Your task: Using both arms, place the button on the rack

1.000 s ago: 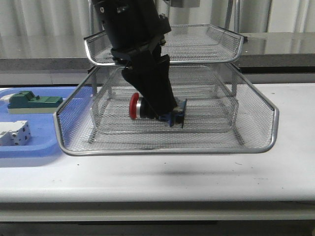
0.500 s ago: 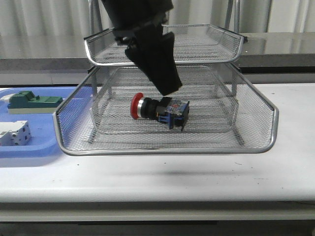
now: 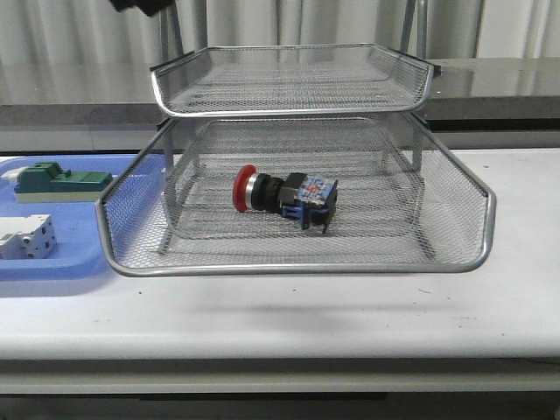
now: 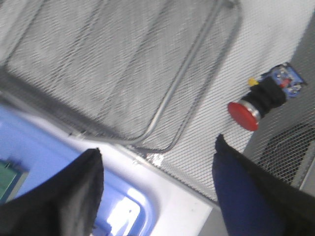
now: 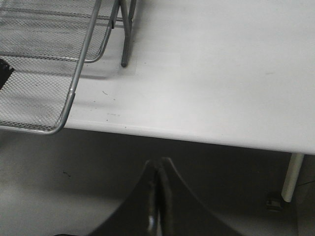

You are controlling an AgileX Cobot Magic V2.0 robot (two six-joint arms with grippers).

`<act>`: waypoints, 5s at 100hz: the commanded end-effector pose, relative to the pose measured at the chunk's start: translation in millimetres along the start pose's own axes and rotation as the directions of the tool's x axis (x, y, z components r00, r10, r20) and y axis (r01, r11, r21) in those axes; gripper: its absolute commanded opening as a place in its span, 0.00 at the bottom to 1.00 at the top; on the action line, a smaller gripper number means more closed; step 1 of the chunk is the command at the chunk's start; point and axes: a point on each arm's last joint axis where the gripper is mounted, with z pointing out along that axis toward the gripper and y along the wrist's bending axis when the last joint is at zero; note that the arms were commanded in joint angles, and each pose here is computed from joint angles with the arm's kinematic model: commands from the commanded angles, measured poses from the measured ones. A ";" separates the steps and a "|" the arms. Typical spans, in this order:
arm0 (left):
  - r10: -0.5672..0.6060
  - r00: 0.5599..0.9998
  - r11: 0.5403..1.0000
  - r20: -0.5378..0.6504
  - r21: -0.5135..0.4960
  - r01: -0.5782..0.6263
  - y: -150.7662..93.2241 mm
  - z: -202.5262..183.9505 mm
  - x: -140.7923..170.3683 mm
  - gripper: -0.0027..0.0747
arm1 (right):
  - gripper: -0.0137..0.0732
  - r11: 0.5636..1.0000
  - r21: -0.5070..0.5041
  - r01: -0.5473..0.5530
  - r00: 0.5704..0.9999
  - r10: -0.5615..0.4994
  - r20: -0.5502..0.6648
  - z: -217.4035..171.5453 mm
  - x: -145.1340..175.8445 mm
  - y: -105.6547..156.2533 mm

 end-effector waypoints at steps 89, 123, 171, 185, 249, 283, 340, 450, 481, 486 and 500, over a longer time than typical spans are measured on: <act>-0.288 0.699 0.690 0.654 -0.365 0.626 -70.2 -67.4 187.3 0.63 | 0.08 1.000 0.004 0.000 0.996 0.000 0.092 -7.5 -13.3 0.0; -0.205 0.615 0.678 0.761 -0.343 0.650 -121.4 -77.3 219.2 0.63 | 0.08 1.000 0.004 0.000 0.996 0.000 0.092 -7.5 -13.3 0.0; -0.086 0.491 0.624 0.867 -0.338 0.705 -150.2 -76.6 248.9 0.63 | 0.08 1.000 0.004 0.000 0.996 0.000 0.092 -7.5 -13.3 0.0; -0.094 0.491 0.620 0.866 -0.335 0.709 -149.7 -73.5 250.7 0.63 | 0.08 1.000 0.004 0.000 0.996 0.000 0.092 -7.5 -13.3 0.0; -0.097 0.490 0.621 0.866 -0.332 0.710 -149.8 -73.3 250.7 0.01 | 0.08 1.000 0.004 0.000 0.996 0.000 0.092 -7.5 -13.3 0.0; -0.097 0.490 0.621 0.866 -0.332 0.710 -149.8 -73.3 250.7 0.01 | 0.08 1.000 0.004 -0.001 0.996 0.001 0.093 -7.5 -13.4 0.1; -0.097 0.490 0.621 0.866 -0.332 0.710 -149.8 -73.3 250.7 0.01 | 0.08 0.984 -0.157 0.081 0.989 -0.060 0.134 22.7 -36.1 13.7; -0.097 0.490 0.621 0.866 -0.332 0.710 -149.8 -73.3 250.7 0.01 | 0.09 0.542 -0.616 0.572 0.743 -0.660 0.109 167.5 0.4 150.7; -0.097 0.490 0.621 0.866 -0.332 0.710 -149.8 -73.3 250.7 0.01 | 0.09 0.618 -0.511 0.597 0.754 -0.650 0.097 200.5 2.1 152.6; -0.097 0.490 0.621 0.866 -0.332 0.710 -149.8 -73.3 250.7 0.01 | 0.09 0.629 -0.492 0.602 0.757 -0.645 0.103 203.5 0.1 152.2; -0.097 0.490 0.621 0.866 -0.332 0.710 -149.8 -73.3 250.7 0.01 | 0.09 0.654 -0.460 0.601 0.768 -0.631 0.107 214.2 -13.8 149.1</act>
